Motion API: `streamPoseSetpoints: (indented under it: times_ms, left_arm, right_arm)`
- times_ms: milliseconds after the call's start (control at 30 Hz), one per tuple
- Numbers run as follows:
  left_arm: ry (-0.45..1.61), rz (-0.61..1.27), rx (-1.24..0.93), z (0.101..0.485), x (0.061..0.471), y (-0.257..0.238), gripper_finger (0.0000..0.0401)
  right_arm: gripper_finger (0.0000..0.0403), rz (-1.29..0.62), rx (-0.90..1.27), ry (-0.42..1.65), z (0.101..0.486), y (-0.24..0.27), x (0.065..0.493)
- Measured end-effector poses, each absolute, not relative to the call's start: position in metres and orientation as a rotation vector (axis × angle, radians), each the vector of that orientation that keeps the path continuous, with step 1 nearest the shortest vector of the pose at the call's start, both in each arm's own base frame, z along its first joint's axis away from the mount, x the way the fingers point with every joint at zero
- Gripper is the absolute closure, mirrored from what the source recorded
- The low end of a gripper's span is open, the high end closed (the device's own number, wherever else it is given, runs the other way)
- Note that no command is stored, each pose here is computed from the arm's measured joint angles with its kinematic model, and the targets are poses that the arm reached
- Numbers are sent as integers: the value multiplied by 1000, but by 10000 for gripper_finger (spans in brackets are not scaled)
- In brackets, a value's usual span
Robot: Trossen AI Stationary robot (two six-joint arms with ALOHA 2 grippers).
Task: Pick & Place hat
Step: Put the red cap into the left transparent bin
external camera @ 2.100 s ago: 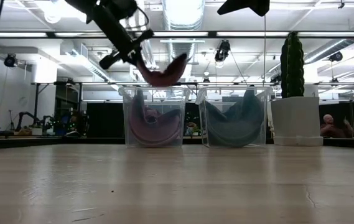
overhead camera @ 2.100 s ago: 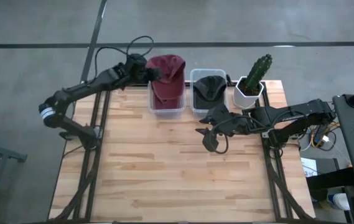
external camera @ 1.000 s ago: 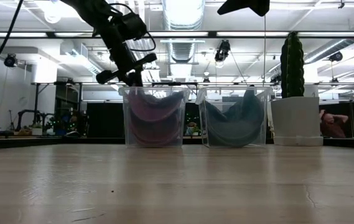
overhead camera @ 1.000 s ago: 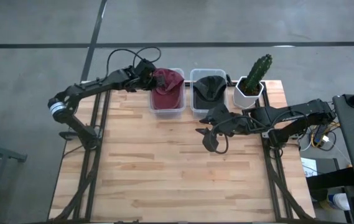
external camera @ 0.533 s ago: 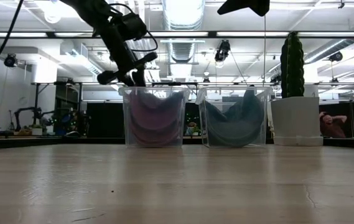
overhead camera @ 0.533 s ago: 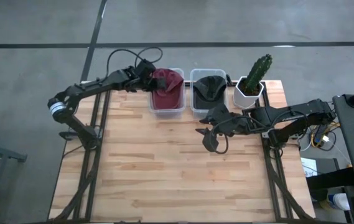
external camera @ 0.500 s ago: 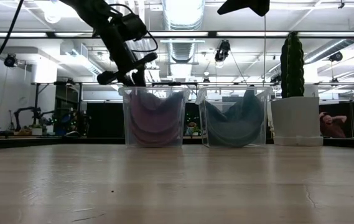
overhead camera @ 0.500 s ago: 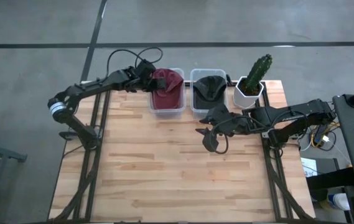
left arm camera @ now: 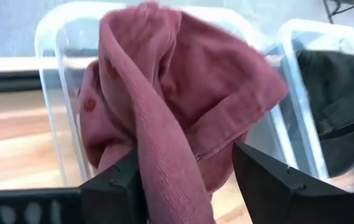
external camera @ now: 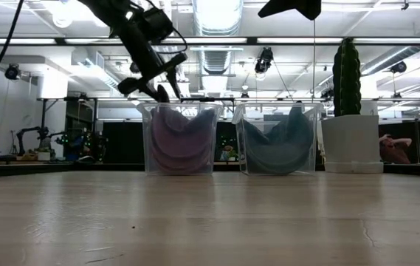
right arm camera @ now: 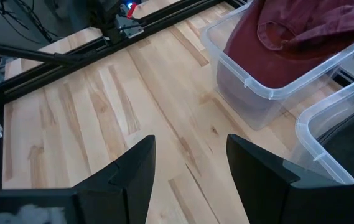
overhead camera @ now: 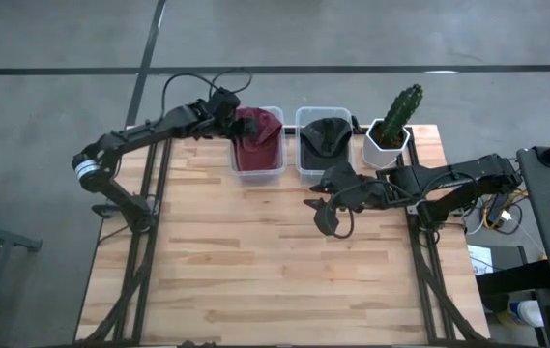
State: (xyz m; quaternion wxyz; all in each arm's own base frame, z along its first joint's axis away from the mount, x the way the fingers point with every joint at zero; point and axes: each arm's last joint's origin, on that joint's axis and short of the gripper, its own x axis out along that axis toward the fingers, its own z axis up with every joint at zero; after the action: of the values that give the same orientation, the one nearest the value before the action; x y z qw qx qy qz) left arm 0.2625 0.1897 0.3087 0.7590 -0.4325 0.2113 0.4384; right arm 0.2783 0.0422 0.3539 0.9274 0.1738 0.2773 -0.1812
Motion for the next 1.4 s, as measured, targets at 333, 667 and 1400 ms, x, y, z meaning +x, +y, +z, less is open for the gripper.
streamPoseSetpoints:
  times_ms: [333,667,1400]
  left_arm:
    - [398,980,-838,333,262,194,197]
    - [366,951,-624,374,261,196,197]
    - [576,981,-786,289,254,192,197]
  right_arm:
    - [211,-372,359,568,354,42,278]
    - [211,-373,360,567,354,42,278]
    - [211,-376,359,567,354,42,278]
